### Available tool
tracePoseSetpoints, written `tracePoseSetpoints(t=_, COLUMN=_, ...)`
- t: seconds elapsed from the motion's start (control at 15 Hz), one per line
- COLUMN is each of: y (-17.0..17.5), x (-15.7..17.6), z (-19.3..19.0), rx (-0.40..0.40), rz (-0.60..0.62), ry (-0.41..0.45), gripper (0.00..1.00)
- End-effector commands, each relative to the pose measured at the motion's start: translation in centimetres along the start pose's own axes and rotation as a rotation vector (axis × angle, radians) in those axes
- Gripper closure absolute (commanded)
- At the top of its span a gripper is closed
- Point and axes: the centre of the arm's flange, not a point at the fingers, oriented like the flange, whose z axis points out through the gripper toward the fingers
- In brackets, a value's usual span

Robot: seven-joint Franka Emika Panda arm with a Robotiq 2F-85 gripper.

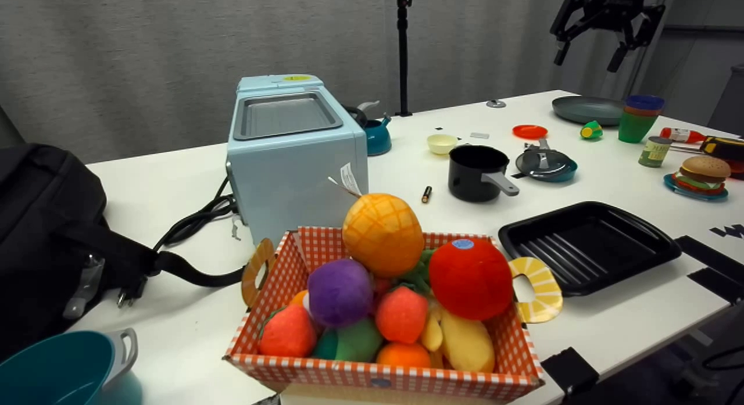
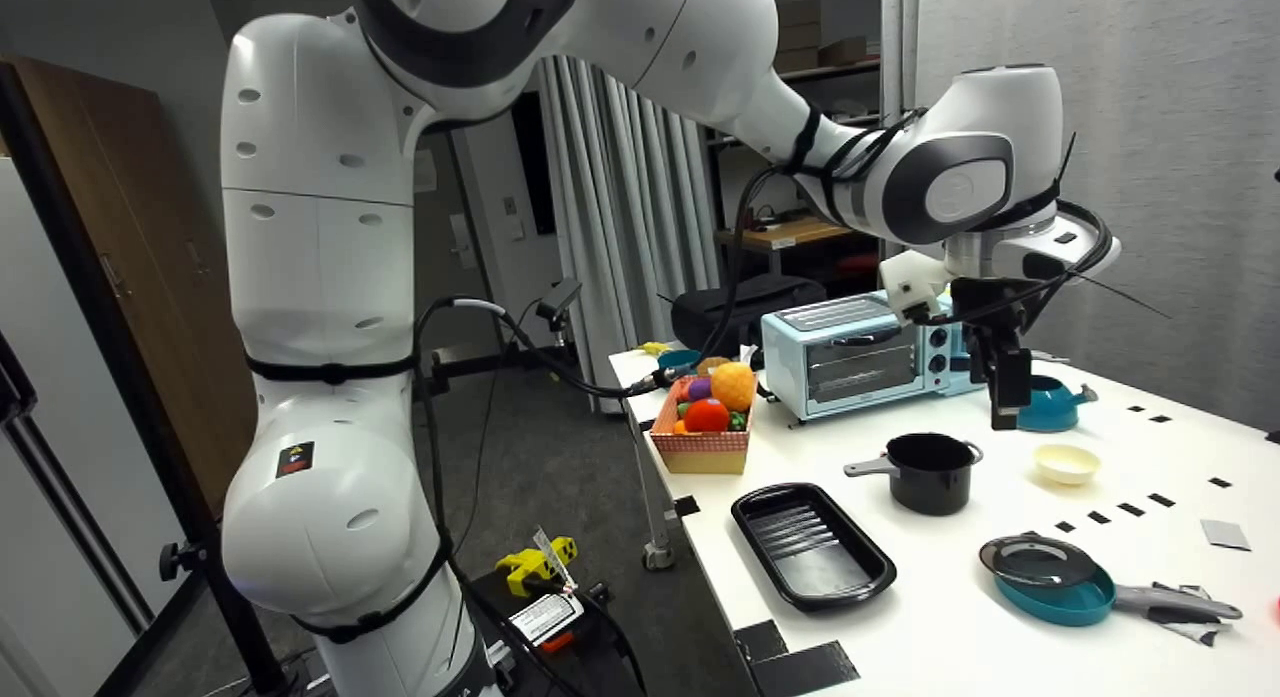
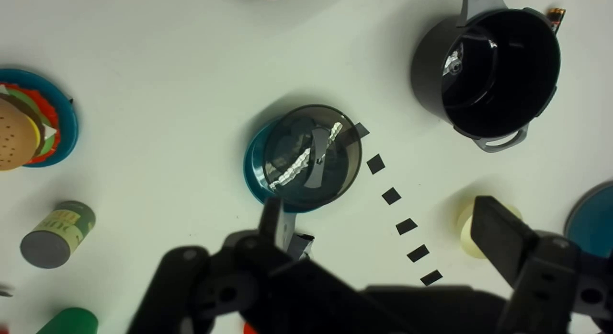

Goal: Remove the lid from the black pot and place it on the blue pan

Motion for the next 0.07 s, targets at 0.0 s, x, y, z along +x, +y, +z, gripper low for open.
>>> tracePoseSetpoints(t=0.0, y=0.0, x=0.0, z=0.0, rx=0.0, rz=0.0, ry=0.0, gripper=0.0)
